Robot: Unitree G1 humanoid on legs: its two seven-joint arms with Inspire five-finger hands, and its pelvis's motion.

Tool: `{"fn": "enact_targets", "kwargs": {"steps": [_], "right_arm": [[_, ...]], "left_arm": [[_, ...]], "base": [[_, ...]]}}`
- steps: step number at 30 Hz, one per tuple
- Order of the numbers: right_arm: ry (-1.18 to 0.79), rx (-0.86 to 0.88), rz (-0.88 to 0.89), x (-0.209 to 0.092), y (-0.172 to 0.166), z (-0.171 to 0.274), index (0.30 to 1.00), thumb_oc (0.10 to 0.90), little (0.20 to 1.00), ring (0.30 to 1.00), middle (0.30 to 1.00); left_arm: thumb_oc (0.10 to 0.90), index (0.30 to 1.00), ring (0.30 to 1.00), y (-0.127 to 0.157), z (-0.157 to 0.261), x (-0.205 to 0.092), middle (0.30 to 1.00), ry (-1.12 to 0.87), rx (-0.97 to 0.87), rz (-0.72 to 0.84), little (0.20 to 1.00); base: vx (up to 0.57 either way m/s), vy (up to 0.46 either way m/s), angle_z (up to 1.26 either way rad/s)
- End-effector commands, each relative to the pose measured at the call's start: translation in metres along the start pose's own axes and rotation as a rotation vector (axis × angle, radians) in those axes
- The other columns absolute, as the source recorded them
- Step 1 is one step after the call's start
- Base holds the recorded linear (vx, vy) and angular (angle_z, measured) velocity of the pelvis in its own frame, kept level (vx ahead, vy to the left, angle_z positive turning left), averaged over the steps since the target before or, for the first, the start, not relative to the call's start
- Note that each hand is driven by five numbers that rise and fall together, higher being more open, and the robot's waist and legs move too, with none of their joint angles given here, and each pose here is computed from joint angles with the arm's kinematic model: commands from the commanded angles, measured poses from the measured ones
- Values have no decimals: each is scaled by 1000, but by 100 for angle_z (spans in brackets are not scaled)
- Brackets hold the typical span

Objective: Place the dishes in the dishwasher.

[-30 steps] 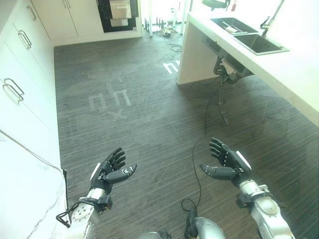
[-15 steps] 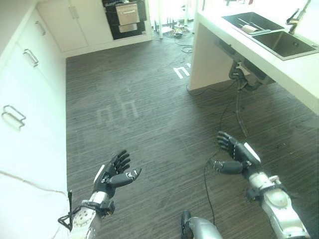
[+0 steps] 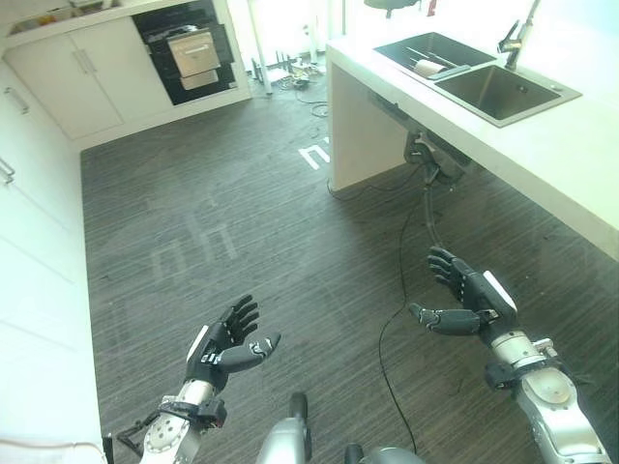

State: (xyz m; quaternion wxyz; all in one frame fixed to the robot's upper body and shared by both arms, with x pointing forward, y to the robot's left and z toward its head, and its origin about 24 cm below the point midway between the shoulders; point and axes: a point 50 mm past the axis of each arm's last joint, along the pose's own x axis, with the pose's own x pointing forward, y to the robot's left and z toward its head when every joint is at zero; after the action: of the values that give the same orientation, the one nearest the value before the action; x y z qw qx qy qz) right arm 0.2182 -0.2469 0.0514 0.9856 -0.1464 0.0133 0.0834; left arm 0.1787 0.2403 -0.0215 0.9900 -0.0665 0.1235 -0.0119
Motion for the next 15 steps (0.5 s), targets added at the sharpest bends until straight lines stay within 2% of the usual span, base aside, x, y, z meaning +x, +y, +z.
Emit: {"fn": "enact_targets", "kwargs": {"steps": [1, 7, 15], "right_arm": [[-340, -74, -48, 7, -19, 65, 900, 800, 900, 900, 900], [-376, -39, -71, 13, -11, 73, 900, 800, 900, 900, 900], [-380, 31, -89, 12, 10, 68, 900, 800, 900, 900, 900]], "left_arm": [[800, 900, 900, 4, 58, 6, 900, -304, 94, -34, 900], [800, 900, 900, -1, 79, 23, 900, -345, 148, -50, 900], [800, 900, 900, -2, 79, 22, 900, -325, 223, -31, 900]], "base": [[325, 250, -13], [384, 288, -6], [252, 192, 19]]}}
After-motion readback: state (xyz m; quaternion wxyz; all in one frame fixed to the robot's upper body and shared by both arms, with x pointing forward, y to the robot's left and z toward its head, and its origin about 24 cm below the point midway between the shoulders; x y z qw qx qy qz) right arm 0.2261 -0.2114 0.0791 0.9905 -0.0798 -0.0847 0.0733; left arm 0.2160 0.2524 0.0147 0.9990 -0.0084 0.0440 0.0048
